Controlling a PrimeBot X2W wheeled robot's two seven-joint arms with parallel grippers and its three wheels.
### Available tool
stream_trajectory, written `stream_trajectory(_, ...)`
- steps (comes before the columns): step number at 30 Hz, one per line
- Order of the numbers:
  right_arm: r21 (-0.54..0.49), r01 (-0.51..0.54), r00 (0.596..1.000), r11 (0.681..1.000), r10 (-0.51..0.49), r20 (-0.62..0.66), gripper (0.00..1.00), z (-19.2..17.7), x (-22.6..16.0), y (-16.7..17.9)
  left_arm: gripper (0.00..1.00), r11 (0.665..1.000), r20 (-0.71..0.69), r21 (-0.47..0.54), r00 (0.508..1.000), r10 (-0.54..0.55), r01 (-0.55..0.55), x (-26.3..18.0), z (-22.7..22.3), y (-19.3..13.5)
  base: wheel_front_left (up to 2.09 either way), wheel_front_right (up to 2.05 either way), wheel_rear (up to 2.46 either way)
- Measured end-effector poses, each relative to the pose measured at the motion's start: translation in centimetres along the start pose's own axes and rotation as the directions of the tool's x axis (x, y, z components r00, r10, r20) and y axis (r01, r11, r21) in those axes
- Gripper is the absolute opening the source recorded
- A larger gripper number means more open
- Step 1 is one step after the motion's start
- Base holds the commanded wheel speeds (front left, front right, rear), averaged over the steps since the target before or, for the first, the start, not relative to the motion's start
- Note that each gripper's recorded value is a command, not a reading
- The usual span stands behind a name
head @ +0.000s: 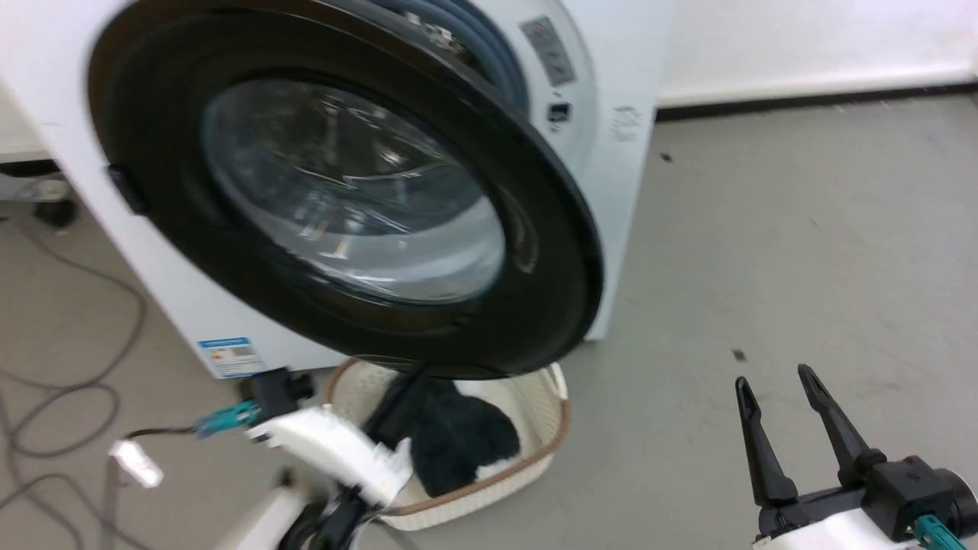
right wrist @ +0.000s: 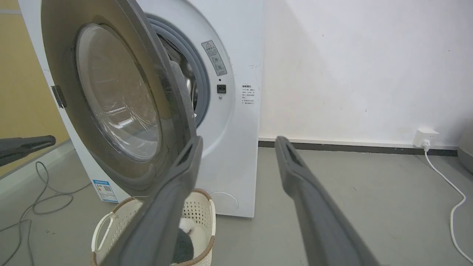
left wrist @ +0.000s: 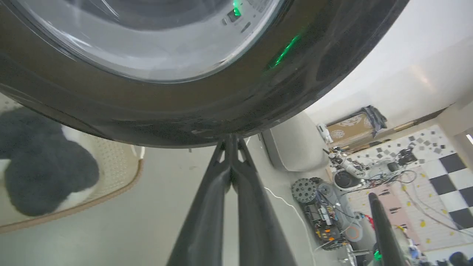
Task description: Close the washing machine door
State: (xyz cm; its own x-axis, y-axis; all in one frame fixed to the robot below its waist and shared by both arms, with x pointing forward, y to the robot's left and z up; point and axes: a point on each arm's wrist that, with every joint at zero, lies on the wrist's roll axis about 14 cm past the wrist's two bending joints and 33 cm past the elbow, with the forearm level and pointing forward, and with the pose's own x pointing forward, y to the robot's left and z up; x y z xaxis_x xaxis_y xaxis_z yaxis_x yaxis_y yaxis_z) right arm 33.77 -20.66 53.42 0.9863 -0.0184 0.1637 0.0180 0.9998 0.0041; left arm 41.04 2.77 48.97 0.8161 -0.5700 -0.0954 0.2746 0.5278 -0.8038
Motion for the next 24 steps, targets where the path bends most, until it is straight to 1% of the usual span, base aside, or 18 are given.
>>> stream_trajectory(1,0.003,-0.01,1.0,1.0,0.01,0.005,1.0,0.1,0.1,0.3,0.0,0.997,0.026,0.08,1.0,0.004,-0.006,-0.9,0.8,0.4,0.0,0.0,0.0)
stream_trajectory(2,0.005,-0.021,1.0,1.0,0.021,0.009,1.0,0.2,0.2,0.6,0.0,0.984,0.049,0.177,0.999,0.004,-0.013,-1.8,1.7,0.9,0.0,0.0,0.0)
stream_trajectory(3,0.007,-0.031,0.999,0.999,0.031,0.013,1.0,0.3,0.3,1.0,0.0,0.958,0.066,0.284,0.998,0.012,-0.03,-2.6,2.6,1.5,0.0,0.0,0.0)
stream_trajectory(4,0.009,-0.042,0.999,0.999,0.042,0.018,1.0,0.4,0.4,1.3,0.0,0.922,0.089,0.383,0.996,0.024,-0.056,-3.5,3.6,2.1,0.0,0.0,0.0)
stream_trajectory(5,0.01,-0.053,0.998,0.999,0.053,0.025,1.0,0.6,0.6,1.6,0.0,0.884,0.117,0.459,0.993,0.035,-0.085,-4.2,4.7,2.5,0.0,0.0,0.0)
stream_trajectory(6,0.012,-0.064,0.997,0.998,0.064,0.032,1.0,0.8,0.8,2.0,0.0,0.852,0.152,0.51,0.987,0.044,-0.116,-4.9,5.9,2.7,0.0,0.0,0.0)
stream_trajectory(7,0.013,-0.074,0.997,0.997,0.074,0.038,1.0,1.0,0.9,2.3,0.0,0.834,0.19,0.534,0.981,0.044,-0.14,-5.5,6.9,2.5,0.0,0.0,0.0)
stream_trajectory(9,0.015,-0.093,0.994,0.996,0.092,0.05,1.0,1.3,1.2,2.9,0.0,0.832,0.303,0.523,0.953,0.022,-0.185,-6.6,9.5,1.4,0.0,0.0,0.0)
stream_trajectory(10,0.016,-0.101,0.993,0.995,0.1,0.055,1.0,1.5,1.3,3.2,0.0,0.815,0.357,0.54,0.934,0.007,-0.212,-7.4,10.7,0.6,0.0,0.0,0.0)
stream_trajectory(12,0.017,-0.116,0.991,0.993,0.115,0.064,1.0,1.7,1.5,3.6,0.0,0.763,0.433,0.589,0.901,-0.017,-0.268,-9.1,12.2,-0.3,0.0,0.0,0.0)
stream_trajectory(15,0.02,-0.141,0.988,0.99,0.139,0.073,1.0,1.9,1.7,4.5,0.0,0.707,0.511,0.611,0.86,-0.009,-0.356,-11.7,12.7,-0.5,0.0,0.0,0.0)
stream_trajectory(17,0.022,-0.158,0.985,0.987,0.156,0.075,1.0,2.0,1.7,5.0,0.0,0.686,0.541,0.61,0.841,0.006,-0.397,-13.0,12.2,-0.3,0.0,0.0,0.0)
stream_trajectory(19,0.024,-0.17,0.983,0.985,0.168,0.074,1.0,1.9,1.7,5.4,0.0,0.676,0.549,0.605,0.836,0.03,-0.421,-13.9,11.2,0.1,0.0,0.0,0.0)
stream_trajectory(20,0.025,-0.175,0.982,0.984,0.172,0.073,1.0,1.9,1.6,5.6,0.05,0.668,0.55,0.606,0.834,0.041,-0.432,-14.3,10.7,0.4,0.0,0.0,0.0)
stream_trajectory(21,0.025,-0.178,0.982,0.984,0.176,0.072,1.0,1.9,1.6,5.7,0.45,0.665,0.554,0.601,0.831,0.054,-0.444,-14.7,10.3,0.6,0.0,0.0,0.0)
stream_trajectory(22,0.026,-0.182,0.981,0.983,0.18,0.07,1.0,1.8,1.6,5.8,1.0,0.661,0.562,0.595,0.825,0.064,-0.457,-15.1,10.1,0.7,0.0,0.0,0.0)
stream_trajectory(24,0.028,-0.191,0.98,0.981,0.188,0.066,1.0,1.7,1.5,6.1,1.0,0.646,0.563,0.598,0.822,0.081,-0.474,-15.6,9.4,1.1,0.0,0.0,0.0)
